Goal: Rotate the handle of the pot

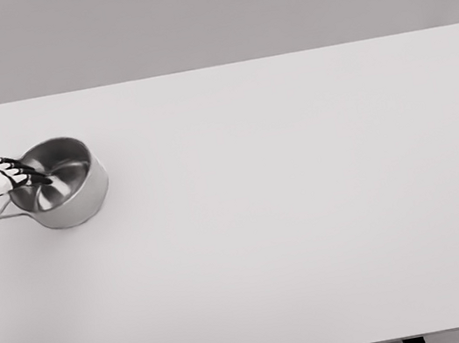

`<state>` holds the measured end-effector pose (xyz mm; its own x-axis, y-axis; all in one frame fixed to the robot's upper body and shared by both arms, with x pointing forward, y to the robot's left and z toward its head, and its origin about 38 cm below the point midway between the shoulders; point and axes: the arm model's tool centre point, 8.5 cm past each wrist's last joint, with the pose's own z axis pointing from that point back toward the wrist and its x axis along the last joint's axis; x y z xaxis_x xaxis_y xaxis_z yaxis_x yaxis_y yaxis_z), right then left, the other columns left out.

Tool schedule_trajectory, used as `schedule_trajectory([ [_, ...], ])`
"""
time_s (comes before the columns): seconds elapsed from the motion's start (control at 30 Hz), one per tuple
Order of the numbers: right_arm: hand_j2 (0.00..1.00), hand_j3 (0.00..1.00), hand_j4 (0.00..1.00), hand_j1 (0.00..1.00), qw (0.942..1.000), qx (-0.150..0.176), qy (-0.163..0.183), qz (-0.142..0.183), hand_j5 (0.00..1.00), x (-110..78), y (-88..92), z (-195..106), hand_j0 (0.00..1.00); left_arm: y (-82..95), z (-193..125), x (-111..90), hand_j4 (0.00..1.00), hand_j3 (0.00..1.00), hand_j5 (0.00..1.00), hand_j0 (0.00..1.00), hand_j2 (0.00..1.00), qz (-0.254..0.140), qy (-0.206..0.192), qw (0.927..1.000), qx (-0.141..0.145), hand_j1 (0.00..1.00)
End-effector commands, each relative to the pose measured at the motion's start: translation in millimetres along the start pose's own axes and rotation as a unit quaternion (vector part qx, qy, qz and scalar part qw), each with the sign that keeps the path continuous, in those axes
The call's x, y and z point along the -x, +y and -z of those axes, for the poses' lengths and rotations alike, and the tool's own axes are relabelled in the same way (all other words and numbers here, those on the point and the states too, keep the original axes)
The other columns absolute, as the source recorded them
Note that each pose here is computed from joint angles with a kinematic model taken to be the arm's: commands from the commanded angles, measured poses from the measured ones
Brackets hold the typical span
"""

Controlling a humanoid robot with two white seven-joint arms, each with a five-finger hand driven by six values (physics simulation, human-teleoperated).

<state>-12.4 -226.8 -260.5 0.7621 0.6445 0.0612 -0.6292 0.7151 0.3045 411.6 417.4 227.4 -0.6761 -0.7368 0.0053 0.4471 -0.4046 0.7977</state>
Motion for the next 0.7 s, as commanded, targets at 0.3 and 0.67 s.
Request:
schedule_trajectory([
  [0.3, 1.00, 1.00, 1.00, 1.00, 1.0000, -0.001, 0.000, 0.000, 1.00, 0.0, 0.0, 0, 1.00, 8.6, 4, 20, 1.00, 1.00, 1.00, 1.00, 1.00, -0.009, 0.030, 0.9994, -0.018, 1.00],
  [0.67, 1.00, 1.00, 1.00, 1.00, 1.0000, -0.001, 0.001, 0.000, 1.00, 0.2, 0.1, 0, 1.00, 21.4, 21, 11, 1.00, 1.00, 1.00, 1.00, 1.00, -0.004, 0.010, 0.9993, -0.034, 1.00],
])
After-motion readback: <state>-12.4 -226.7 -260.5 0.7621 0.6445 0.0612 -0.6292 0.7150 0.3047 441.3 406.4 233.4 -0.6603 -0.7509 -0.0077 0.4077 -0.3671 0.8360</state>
